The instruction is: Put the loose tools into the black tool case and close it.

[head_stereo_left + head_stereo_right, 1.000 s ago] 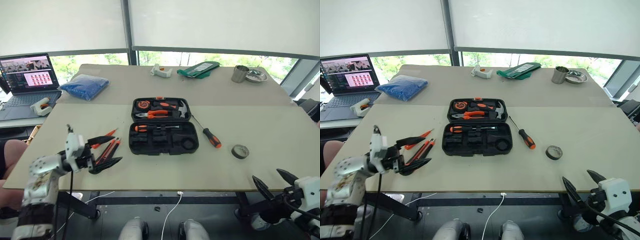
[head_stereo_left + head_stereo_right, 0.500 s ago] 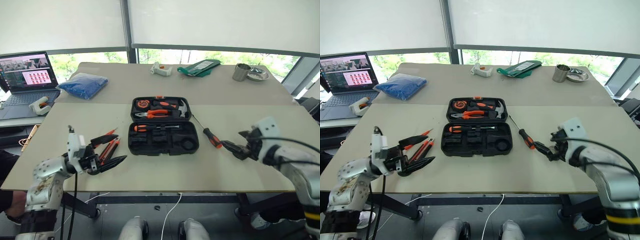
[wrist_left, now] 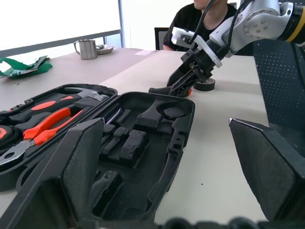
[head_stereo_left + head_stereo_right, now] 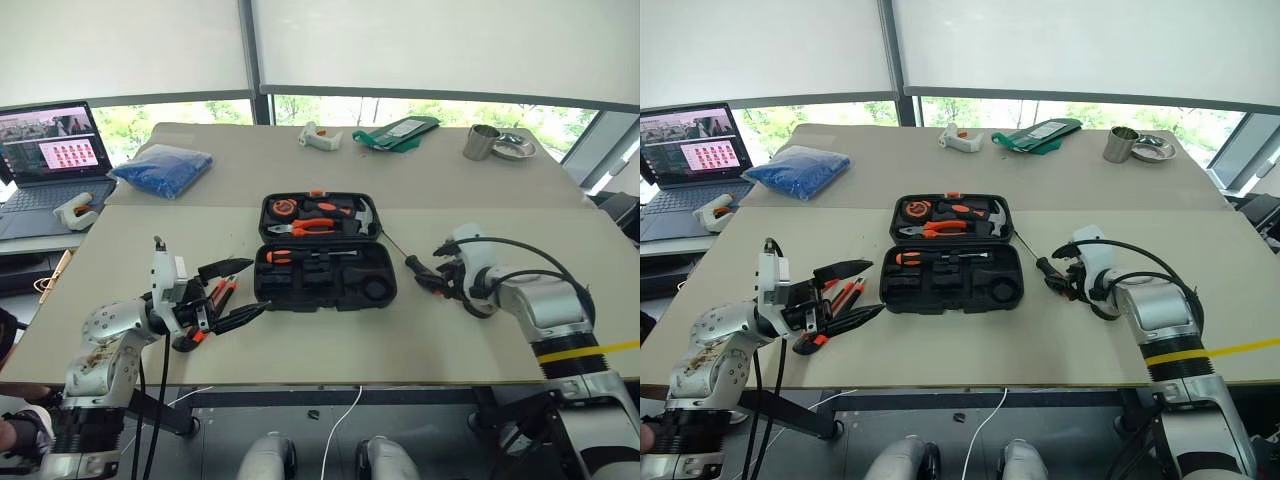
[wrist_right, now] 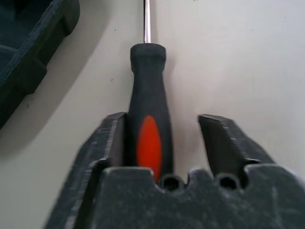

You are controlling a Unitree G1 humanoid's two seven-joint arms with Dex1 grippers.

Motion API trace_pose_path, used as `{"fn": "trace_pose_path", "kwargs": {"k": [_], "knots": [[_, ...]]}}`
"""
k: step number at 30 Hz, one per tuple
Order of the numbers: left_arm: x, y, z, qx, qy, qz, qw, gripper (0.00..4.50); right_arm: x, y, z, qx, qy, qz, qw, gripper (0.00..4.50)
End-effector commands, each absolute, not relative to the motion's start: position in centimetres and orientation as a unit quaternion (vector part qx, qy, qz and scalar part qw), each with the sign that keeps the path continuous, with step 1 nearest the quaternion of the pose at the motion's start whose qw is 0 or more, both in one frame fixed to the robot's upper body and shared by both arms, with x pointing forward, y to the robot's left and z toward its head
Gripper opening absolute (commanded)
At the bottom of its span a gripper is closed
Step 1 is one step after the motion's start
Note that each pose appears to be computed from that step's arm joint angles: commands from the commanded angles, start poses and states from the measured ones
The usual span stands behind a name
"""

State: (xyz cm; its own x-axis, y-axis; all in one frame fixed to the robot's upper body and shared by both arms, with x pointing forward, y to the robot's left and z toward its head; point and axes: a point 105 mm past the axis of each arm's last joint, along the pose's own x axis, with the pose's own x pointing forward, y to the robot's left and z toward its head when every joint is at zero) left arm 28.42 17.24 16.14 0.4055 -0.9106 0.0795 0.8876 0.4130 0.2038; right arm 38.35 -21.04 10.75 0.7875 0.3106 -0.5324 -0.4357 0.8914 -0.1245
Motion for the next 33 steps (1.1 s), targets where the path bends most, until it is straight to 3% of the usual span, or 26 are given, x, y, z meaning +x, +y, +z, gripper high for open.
{"fn": "trace_pose_path", "kwargs": {"k": [1, 6, 9, 12, 16, 23, 33], "knots": [[28.0, 16.8, 16.9, 0.068, -0.106, -0.548, 0.827, 4.5, 38.9, -21.9, 13.0, -0.107, 0.209, 0.164, 0.958, 1.11], [28.2, 16.9, 17.1, 0.057, -0.117, -0.534, 0.836, 4.5, 39.1, -22.2, 17.4, -0.119, 0.074, 0.121, 0.983, 1.04], [28.2, 17.4, 16.9, 0.054, -0.117, -0.517, 0.846, 4.5, 38.5, -19.3, 20.2, -0.162, -0.019, 0.203, 0.965, 1.04], [28.6, 18.3, 16.3, 0.063, -0.11, -0.483, 0.866, 4.5, 37.5, -14.7, 21.6, -0.264, -0.063, 0.343, 0.899, 1.04], [29.0, 19.4, 15.5, 0.072, -0.095, -0.443, 0.889, 4.5, 37.5, -11.9, 21.6, -0.305, -0.058, 0.442, 0.841, 1.04], [28.3, 19.3, 15.0, 0.067, -0.088, -0.417, 0.902, 4.5, 38.3, -10.6, 17.7, -0.448, 0.033, 0.543, 0.709, 1.04], [27.9, 18.5, 15.0, 0.061, -0.09, -0.405, 0.908, 4.5, 40.3, -9.0, 16.2, -0.43, 0.063, 0.546, 0.716, 1.04]]}}
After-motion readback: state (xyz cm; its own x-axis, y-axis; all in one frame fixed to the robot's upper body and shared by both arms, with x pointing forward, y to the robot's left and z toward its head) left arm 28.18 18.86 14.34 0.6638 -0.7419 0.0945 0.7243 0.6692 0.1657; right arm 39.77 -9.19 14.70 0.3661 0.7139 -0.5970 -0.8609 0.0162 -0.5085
